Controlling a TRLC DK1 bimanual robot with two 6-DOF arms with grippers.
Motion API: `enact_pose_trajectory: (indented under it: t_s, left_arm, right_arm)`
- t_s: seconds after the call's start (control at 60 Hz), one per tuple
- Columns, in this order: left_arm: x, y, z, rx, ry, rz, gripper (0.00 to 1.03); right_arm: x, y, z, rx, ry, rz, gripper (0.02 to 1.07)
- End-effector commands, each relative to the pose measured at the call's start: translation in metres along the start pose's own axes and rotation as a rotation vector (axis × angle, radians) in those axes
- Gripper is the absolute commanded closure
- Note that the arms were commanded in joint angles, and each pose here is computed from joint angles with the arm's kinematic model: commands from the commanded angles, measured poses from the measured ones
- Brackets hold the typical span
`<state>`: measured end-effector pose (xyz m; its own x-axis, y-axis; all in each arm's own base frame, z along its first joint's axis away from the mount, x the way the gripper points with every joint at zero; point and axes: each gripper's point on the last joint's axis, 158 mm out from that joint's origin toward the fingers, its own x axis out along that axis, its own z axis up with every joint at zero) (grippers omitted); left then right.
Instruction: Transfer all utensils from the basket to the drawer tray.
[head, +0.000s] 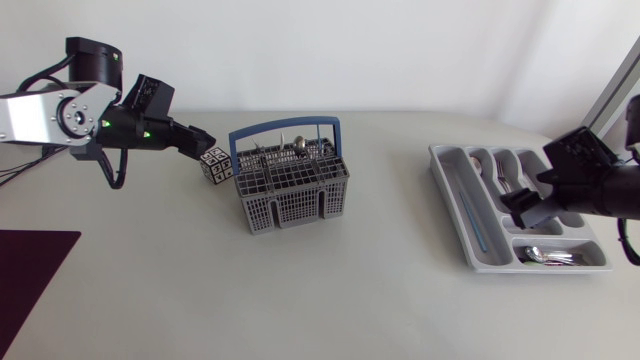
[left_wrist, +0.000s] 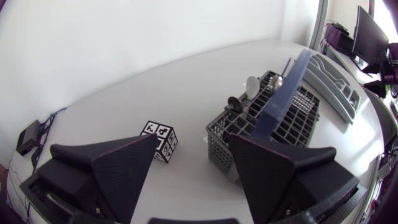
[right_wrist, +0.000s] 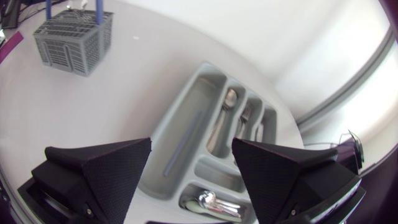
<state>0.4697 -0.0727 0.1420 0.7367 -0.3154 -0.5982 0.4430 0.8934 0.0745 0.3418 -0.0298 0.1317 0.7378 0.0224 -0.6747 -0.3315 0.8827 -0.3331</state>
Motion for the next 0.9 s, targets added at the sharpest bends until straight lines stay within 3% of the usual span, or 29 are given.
enact_pose_trajectory:
  t_s: [0.0,0.067,0.133,0.233,0.3,0.333,0.567,0.883]
  left_arm:
    - [0.021,0.013,-0.004,-0.028,0.025,-0.022,0.28]
    - [0.040,0.024,-0.006,-0.057,0.039,-0.030,0.33]
    - [0.059,0.030,-0.004,-0.088,0.050,-0.061,0.46]
    - [0.083,0.037,-0.002,-0.125,0.060,-0.092,0.60]
    - [0.101,0.035,0.001,-0.138,0.067,-0.124,0.72]
    - [0.105,0.031,0.001,-0.143,0.070,-0.152,0.76]
    - [0.124,0.003,-0.009,-0.150,0.120,-0.325,0.95]
    - [0.101,-0.054,-0.036,-0.080,0.197,-0.571,1.00]
  right_arm:
    - [-0.001,0.029,0.027,-0.008,-0.040,0.069,0.16]
    - [0.005,0.054,0.046,-0.038,-0.072,0.134,0.22]
    - [0.016,0.076,0.061,-0.039,-0.076,0.205,0.35]
    - [0.034,0.107,0.083,-0.039,-0.093,0.291,0.66]
    - [0.051,0.131,0.097,-0.047,-0.095,0.351,0.93]
    - [0.057,0.141,0.099,-0.051,-0.089,0.378,0.99]
    - [0.085,0.194,0.108,-0.090,-0.053,0.471,1.01]
    - [0.097,0.215,0.109,-0.097,-0.041,0.500,1.01]
